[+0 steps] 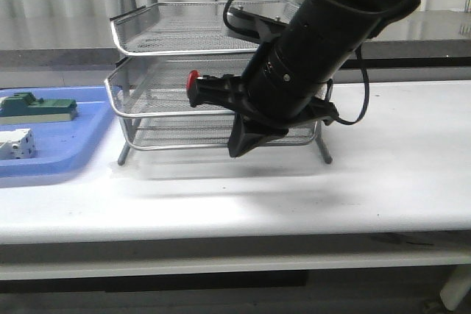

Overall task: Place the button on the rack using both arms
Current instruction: 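Push the middle wire tray back into the rack with the right gripper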

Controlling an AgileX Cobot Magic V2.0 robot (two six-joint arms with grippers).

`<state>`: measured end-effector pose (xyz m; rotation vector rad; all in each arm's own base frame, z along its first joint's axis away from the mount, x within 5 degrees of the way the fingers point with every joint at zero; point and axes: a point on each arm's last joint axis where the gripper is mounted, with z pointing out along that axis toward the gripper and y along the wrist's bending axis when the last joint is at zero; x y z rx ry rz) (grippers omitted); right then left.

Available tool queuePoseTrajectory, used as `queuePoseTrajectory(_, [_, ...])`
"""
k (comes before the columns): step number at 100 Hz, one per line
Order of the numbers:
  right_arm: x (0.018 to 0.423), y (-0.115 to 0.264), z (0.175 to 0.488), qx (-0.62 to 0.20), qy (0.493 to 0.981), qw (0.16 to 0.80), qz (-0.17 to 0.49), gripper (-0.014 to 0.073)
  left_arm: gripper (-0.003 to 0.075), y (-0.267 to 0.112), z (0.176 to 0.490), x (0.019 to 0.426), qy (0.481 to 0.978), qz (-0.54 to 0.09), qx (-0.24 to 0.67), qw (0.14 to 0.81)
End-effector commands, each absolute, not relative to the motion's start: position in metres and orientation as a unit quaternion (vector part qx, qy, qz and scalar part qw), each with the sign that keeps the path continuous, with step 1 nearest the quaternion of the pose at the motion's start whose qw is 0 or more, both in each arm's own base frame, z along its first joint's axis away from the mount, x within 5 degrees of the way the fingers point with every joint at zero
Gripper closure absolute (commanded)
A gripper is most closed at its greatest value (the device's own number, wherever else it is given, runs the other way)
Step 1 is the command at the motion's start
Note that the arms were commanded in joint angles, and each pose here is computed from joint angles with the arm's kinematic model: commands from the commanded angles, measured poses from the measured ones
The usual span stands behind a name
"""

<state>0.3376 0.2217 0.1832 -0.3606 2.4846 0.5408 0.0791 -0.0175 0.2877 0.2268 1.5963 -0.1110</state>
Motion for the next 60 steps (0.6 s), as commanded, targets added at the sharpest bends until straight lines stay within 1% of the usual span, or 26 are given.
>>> queuePoseTrajectory(1, [0.352, 0.220, 0.218, -0.138, 0.902, 0.353, 0.207, 0.0660, 0.0741, -0.016, 0.303, 0.079, 0.681, -0.054, 0.082, 0.726])
queuePoseTrajectory(31, [0.365, 0.217, 0.229, -0.134, 0.890, 0.384, 0.204, 0.0660, 0.0741, -0.016, 0.303, 0.079, 0.681, -0.054, 0.082, 0.726])
queuePoseTrajectory(41, [0.362, 0.217, 0.227, -0.138, 0.896, 0.369, 0.204, 0.0660, 0.0741, -0.016, 0.303, 0.079, 0.681, -0.054, 0.082, 0.726])
queuePoseTrajectory(60, [0.352, 0.217, 0.225, -0.155, 0.912, 0.319, 0.207, 0.0660, 0.0741, -0.016, 0.303, 0.079, 0.681, -0.054, 0.082, 0.726])
